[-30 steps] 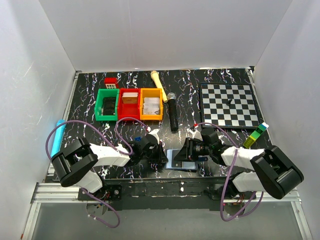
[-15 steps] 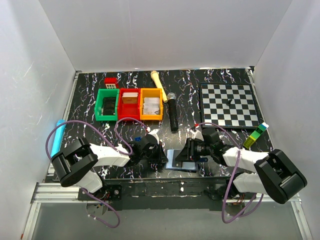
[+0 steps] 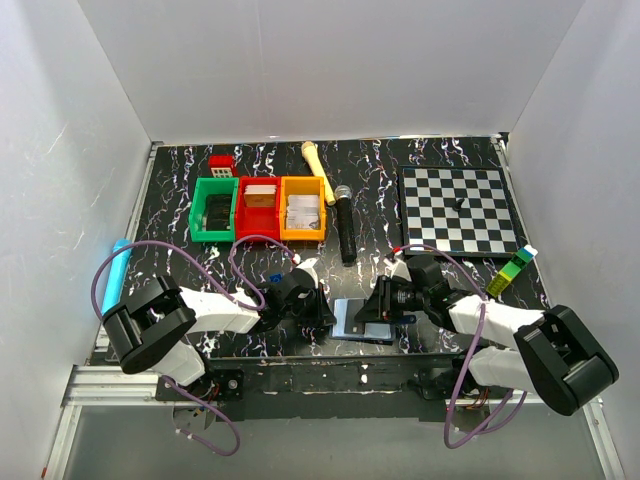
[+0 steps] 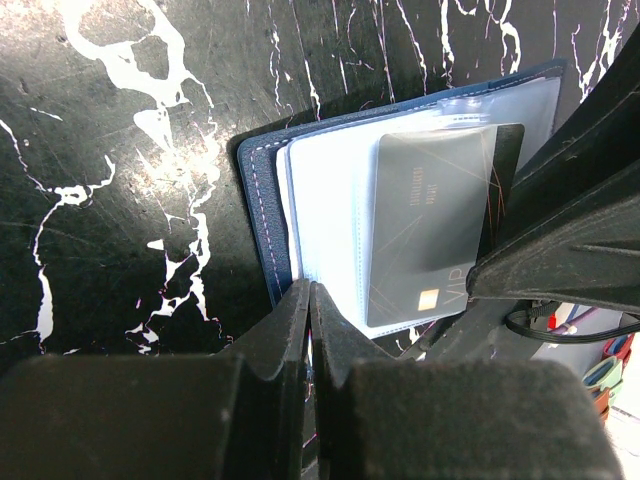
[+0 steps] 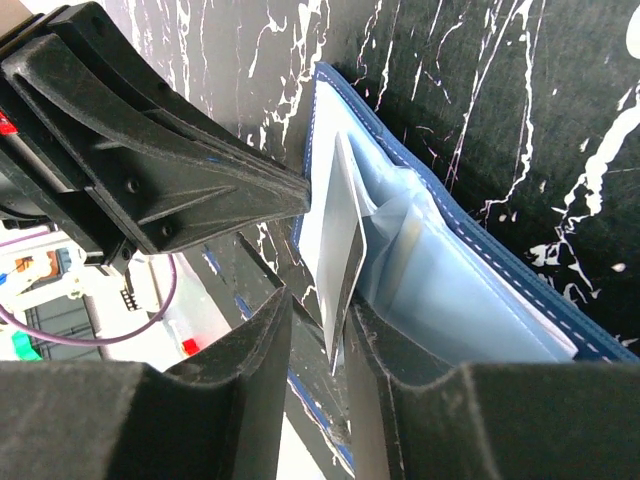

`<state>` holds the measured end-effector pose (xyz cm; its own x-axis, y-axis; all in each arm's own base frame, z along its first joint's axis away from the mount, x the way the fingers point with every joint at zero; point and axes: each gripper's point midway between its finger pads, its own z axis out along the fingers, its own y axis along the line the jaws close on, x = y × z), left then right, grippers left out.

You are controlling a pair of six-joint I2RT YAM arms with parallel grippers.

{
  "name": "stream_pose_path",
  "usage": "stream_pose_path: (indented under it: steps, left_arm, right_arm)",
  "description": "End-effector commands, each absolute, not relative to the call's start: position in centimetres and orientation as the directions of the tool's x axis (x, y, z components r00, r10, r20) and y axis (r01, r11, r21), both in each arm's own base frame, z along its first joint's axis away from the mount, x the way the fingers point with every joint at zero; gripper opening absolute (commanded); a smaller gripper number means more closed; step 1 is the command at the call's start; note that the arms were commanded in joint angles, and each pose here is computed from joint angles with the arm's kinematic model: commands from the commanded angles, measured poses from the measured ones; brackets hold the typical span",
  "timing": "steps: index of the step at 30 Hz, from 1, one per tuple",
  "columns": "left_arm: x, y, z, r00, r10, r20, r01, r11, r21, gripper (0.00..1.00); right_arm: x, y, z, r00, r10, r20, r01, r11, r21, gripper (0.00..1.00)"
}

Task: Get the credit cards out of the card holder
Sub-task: Remove the credit card from the card holder.

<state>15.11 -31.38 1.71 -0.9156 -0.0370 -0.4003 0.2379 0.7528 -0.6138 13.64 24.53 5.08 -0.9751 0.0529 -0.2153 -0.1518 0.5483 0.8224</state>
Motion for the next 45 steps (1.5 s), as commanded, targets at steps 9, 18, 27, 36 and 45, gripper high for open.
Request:
stream_pose_path:
  steps: [9, 18, 27, 36, 45]
  left_arm:
    - [12.1, -25.3, -4.6, -0.954, 0.06, -0.293, 0.178, 0.901, -0.395, 0.0]
    - [12.1, -25.2, -4.7, -0.955, 0.063, -0.29, 0.179, 0.902, -0.394, 0.0]
    - [12.1, -25.2, -4.8, -0.955, 0.062, -0.289, 0.177, 0.903, -0.391, 0.0]
    - [11.9, -25.0, -4.9, -0.956, 0.06, -0.286, 0.173, 0.904, -0.39, 0.0]
    - [12.0, -25.1, -4.8, -0.955, 0.059, -0.291, 0.176, 0.903, -0.393, 0.0]
  right_arm:
    - [15.0, 24.9, 7.6, -0.955, 0.063, -0.288, -0.217, 0.513, 0.83, 0.28]
    - [15.2, 24.6, 7.8, -0.953, 0.068, -0.295, -0.219, 0.516, 0.828, 0.25]
    - [15.3, 24.3, 7.9, -0.952, 0.074, -0.297, -0.218, 0.518, 0.827, 0.24]
    - [15.4, 24.1, 8.0, -0.95, 0.079, -0.302, -0.22, 0.517, 0.827, 0.22]
    - [15.4, 24.1, 8.1, -0.949, 0.082, -0.303, -0.22, 0.516, 0.828, 0.16]
